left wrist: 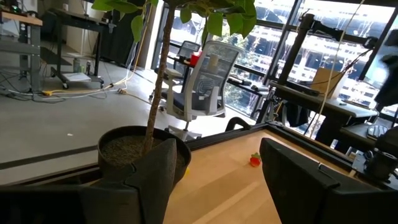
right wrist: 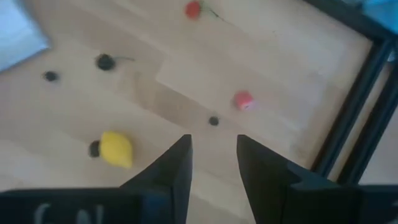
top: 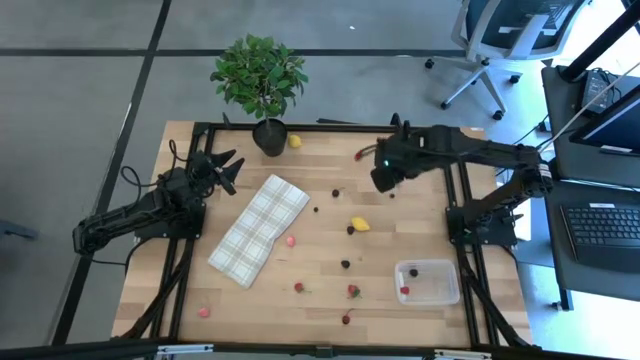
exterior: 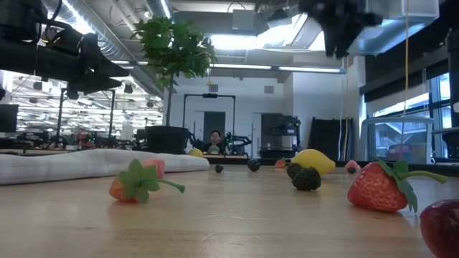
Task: Pick and placing Produce into tupperware
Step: Put the black berry into the transparent bin
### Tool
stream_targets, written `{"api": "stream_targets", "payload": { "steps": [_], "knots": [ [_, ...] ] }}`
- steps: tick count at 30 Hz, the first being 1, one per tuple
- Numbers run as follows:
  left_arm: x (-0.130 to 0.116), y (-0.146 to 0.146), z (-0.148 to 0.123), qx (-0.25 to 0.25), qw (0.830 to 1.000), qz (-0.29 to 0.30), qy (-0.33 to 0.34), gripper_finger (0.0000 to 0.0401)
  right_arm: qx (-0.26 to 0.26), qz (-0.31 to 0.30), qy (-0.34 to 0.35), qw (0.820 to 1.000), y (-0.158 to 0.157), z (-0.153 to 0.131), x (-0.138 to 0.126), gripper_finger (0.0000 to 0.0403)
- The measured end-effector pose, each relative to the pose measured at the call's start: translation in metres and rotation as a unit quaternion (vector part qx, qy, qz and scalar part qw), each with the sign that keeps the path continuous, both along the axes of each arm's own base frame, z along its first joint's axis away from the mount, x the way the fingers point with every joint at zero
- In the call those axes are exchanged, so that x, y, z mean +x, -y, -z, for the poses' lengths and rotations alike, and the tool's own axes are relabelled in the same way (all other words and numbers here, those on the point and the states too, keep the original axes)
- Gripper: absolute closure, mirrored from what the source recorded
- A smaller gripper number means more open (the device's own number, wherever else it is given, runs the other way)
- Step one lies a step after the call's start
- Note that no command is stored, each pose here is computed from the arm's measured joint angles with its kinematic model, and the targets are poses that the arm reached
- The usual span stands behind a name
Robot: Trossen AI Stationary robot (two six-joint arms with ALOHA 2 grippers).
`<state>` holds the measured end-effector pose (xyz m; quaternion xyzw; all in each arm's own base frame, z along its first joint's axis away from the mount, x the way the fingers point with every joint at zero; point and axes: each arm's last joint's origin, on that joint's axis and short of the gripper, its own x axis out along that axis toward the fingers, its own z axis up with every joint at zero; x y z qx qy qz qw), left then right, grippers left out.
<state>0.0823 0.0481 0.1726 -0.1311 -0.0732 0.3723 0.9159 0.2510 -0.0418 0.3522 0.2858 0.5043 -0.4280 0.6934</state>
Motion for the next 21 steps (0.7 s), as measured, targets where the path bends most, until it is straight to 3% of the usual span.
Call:
{"api": "stream_targets", "payload": {
  "steps": [8, 14, 21],
  "knots": [
    [-0.001, -0.001, 0.0, 0.0, 1.0, -0.014, 0.001, 0.0176, 0.082, -0.026, 0.021, 0.996, 0.035, 0.074, 0.009, 0.0274],
    [-0.001, -0.001, 0.0, 0.0, 1.0, -0.015, 0.001, 0.0176, 0.105, 0.021, -0.021, 0.994, 0.046, 0.119, -0.008, 0.0274],
    [-0.001, -0.001, 0.0, 0.0, 1.0, -0.015, 0.001, 0.0176, 0.115, 0.034, -0.009, 0.993, 0.051, 0.158, -0.019, 0.0274]
  ]
}}
